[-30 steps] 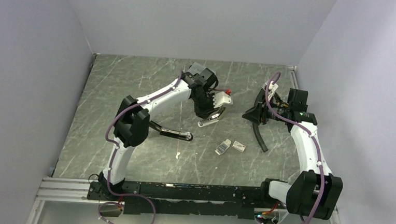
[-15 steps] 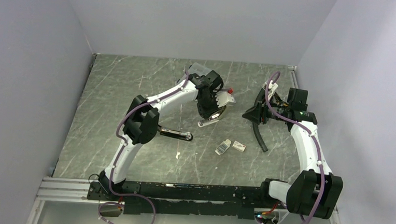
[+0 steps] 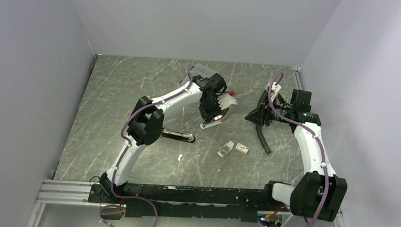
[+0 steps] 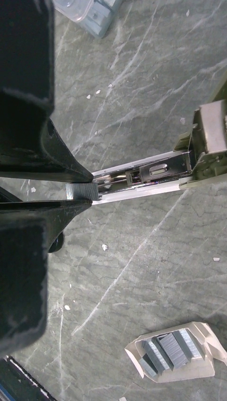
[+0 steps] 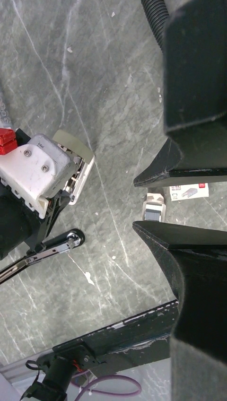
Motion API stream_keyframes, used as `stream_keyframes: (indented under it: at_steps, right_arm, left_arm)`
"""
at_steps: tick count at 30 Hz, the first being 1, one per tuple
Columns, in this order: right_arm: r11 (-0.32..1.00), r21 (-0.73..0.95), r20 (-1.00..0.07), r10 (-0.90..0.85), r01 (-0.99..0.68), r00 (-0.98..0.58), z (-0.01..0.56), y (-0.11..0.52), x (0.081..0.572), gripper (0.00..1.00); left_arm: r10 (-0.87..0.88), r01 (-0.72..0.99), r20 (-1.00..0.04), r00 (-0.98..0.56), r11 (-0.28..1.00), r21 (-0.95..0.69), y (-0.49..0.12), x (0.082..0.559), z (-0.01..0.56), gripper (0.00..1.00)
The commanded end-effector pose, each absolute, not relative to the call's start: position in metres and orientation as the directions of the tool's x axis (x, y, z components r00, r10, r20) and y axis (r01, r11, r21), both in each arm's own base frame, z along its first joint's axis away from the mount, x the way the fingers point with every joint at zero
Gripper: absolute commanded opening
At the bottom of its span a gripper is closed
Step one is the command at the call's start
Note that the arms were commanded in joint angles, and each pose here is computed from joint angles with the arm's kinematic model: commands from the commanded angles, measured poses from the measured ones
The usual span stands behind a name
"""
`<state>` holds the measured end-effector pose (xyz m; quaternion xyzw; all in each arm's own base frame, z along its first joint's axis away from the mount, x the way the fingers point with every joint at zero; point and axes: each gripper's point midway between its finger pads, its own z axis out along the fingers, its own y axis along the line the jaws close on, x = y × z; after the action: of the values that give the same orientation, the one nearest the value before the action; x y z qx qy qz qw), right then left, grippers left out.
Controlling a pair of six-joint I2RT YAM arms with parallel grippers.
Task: Load the staples into the stapler
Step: Install the staple into the stapler.
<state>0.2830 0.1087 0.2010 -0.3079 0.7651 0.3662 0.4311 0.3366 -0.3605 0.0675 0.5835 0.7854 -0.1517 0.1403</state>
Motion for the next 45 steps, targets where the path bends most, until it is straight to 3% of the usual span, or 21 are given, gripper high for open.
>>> stream_keyframes:
  at_steps: [1,45]
  right_arm:
    - [0.517,0.246,-0.914,-0.158,-0.819,-0.374,0.219,0.110,0.287,0.36]
    - [0.499,0.267,-0.911,-0.149,-0.825,-0.385,0.216,0.112,0.285,0.37]
  left_arm:
    - [0.862,0.948,-0.398,-0.313,0.305,-0.085,-0.365,0.334,0.069,0.20]
    - [0.816,0.912,-0.412,-0.406,0.389,-0.129,-0.365,0.341,0.060,0.19]
